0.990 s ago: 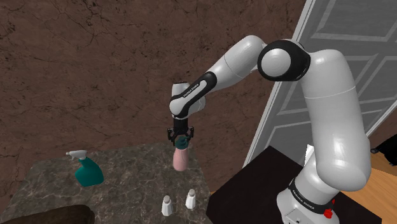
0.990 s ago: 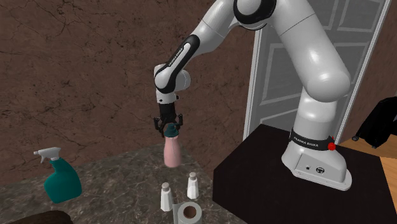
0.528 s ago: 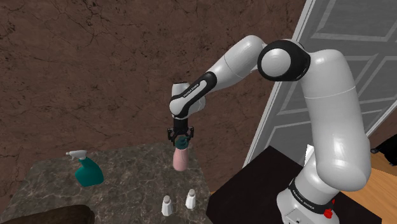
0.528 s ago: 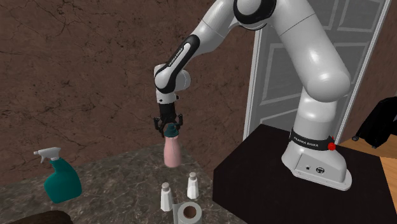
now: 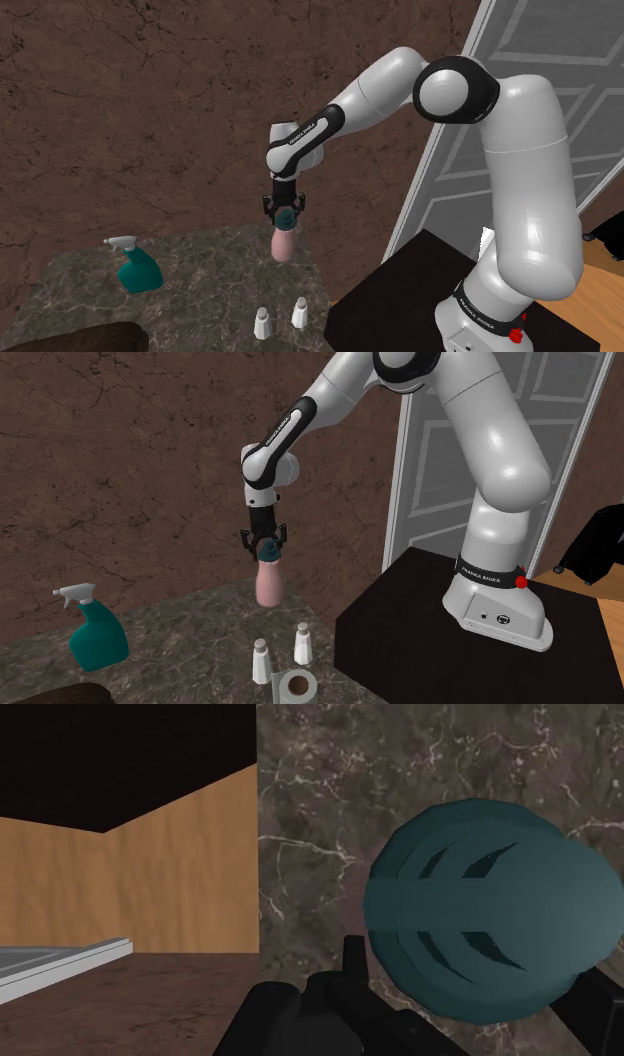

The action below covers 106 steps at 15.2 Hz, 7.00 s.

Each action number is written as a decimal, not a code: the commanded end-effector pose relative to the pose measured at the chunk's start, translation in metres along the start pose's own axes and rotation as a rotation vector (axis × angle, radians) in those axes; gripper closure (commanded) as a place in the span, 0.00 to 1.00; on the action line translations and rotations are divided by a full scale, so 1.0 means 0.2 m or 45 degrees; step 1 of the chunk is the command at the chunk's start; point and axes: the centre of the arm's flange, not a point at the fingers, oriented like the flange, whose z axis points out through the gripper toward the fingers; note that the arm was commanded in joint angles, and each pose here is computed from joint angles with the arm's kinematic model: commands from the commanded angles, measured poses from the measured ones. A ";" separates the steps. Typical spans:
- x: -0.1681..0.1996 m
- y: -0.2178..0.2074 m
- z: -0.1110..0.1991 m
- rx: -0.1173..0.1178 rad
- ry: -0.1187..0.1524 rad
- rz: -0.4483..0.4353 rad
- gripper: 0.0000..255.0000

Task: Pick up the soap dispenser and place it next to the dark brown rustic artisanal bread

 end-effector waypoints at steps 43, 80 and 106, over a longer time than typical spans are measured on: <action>-0.27 -0.02 -1.13 0.000 0.000 0.000 1.00; -1.59 -1.41 -1.02 0.000 0.000 0.000 1.00; -1.61 -1.57 -0.41 0.000 0.000 0.000 1.00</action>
